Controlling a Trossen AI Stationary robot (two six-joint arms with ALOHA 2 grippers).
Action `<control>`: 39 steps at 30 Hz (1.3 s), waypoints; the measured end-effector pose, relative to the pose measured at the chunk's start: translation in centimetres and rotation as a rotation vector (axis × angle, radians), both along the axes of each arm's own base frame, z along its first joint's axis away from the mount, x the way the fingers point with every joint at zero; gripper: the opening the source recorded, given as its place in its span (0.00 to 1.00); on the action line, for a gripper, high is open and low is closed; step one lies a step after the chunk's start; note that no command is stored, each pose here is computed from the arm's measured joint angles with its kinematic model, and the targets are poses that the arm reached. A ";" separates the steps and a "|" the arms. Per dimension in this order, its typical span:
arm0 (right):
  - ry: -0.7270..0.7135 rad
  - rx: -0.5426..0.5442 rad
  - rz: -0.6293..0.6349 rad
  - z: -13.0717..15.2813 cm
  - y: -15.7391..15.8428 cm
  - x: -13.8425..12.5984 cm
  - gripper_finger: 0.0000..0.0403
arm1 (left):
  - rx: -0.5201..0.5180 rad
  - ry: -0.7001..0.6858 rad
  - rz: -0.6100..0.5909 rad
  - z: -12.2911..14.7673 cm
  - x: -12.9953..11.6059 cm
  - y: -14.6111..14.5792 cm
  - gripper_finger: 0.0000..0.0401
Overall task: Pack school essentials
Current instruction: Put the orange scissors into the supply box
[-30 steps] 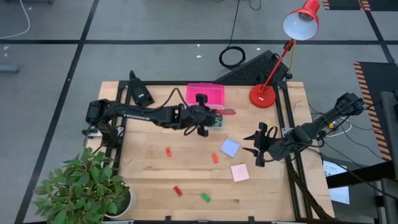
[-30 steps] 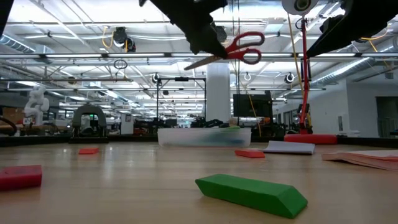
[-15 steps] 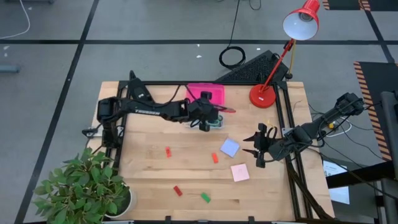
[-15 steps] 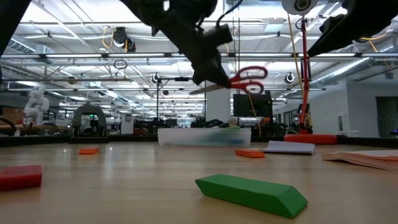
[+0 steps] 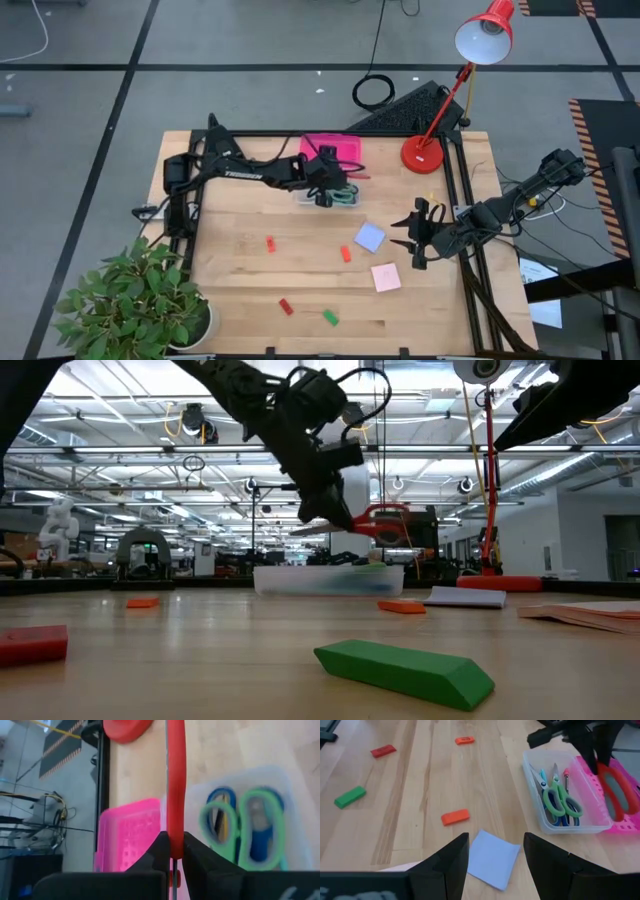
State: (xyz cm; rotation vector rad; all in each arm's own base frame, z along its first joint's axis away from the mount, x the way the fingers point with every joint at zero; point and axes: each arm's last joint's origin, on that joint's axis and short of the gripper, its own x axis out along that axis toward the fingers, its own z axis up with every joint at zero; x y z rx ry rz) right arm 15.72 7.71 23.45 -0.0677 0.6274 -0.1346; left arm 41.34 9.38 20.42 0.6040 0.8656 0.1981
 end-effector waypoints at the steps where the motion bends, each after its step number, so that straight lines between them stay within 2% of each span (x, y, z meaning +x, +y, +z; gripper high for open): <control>1: 0.000 0.000 0.000 0.0 0.0 0.0 0.46 | 0.004 0.008 0.001 -0.4 -0.2 0.1 0.07; 10: 0.000 0.000 0.000 0.0 0.0 0.0 0.46 | 0.032 -0.016 -0.010 -3.4 -1.5 0.7 0.07; 25: -0.014 0.000 0.007 0.1 0.1 0.1 0.46 | 0.026 0.017 -0.020 -3.7 -1.7 0.5 0.08; 34: -0.015 0.000 0.006 0.1 0.1 0.1 0.46 | 0.026 0.027 -0.008 -3.8 -1.9 0.7 0.19; 39: -0.015 0.000 0.007 0.1 0.1 0.1 0.46 | 0.027 0.026 -0.005 -3.8 -1.9 0.7 0.21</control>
